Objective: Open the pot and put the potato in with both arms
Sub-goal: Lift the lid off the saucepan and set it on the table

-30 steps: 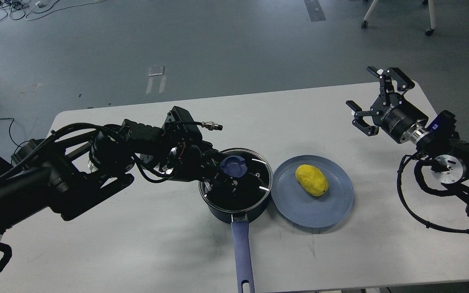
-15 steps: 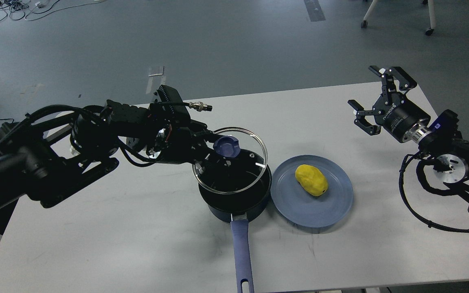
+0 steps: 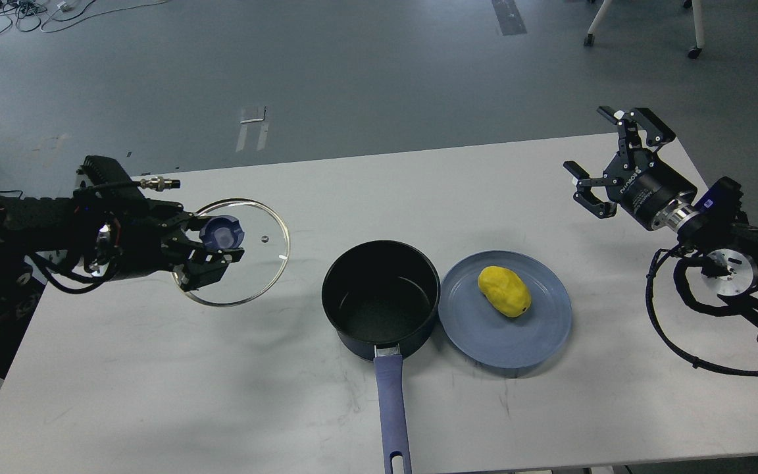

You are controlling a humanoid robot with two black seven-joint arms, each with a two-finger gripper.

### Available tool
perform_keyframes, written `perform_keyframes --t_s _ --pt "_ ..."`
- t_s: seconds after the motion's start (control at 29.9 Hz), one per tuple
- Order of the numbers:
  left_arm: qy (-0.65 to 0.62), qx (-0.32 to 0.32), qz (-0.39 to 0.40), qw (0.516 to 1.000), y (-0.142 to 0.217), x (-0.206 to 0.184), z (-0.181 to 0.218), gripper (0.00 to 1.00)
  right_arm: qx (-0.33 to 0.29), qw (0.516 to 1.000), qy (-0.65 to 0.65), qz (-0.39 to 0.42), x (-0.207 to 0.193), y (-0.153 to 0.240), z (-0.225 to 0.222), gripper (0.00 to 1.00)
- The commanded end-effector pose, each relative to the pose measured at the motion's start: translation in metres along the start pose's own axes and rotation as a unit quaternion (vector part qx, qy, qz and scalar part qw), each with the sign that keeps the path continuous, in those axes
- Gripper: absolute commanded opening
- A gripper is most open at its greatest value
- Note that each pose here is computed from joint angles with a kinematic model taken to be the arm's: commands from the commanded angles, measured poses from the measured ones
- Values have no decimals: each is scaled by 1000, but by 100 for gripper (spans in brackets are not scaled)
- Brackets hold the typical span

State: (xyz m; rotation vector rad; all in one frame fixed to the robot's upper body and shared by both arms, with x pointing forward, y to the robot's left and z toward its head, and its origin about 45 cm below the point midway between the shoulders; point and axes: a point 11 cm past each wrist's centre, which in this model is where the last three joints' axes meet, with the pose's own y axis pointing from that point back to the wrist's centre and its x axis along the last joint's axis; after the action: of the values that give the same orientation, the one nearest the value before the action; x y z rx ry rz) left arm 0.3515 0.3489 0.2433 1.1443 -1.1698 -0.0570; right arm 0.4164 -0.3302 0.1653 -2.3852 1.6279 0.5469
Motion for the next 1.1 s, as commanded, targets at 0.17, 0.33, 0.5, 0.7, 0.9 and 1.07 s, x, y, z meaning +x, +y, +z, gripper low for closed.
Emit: perform_keyframes --t_s 0.17,0.33,0.5,0.7,0.9,1.07 --pt "65 3 0 998 6 -63 4 56 0 1000 0 -1 -1 -1 0 100" --pt "73 5 3 997 -3 -74 5 56 0 1000 0 -2 -2 -1 1 100" --pt "80 12 0 997 -8 -83 1 57 0 1000 2 0 1 1 -1 100" --pt "90 14 -12 996 -12 -97 2 58 -1 1000 3 2 2 2 -2 100" --pt "97 12 -19 995 -12 -105 5 60 -6 1000 5 3 4 4 1 100" --pt "101 14 -22 995 -12 -109 4 64 -5 1000 7 2 4 4 -1 100"
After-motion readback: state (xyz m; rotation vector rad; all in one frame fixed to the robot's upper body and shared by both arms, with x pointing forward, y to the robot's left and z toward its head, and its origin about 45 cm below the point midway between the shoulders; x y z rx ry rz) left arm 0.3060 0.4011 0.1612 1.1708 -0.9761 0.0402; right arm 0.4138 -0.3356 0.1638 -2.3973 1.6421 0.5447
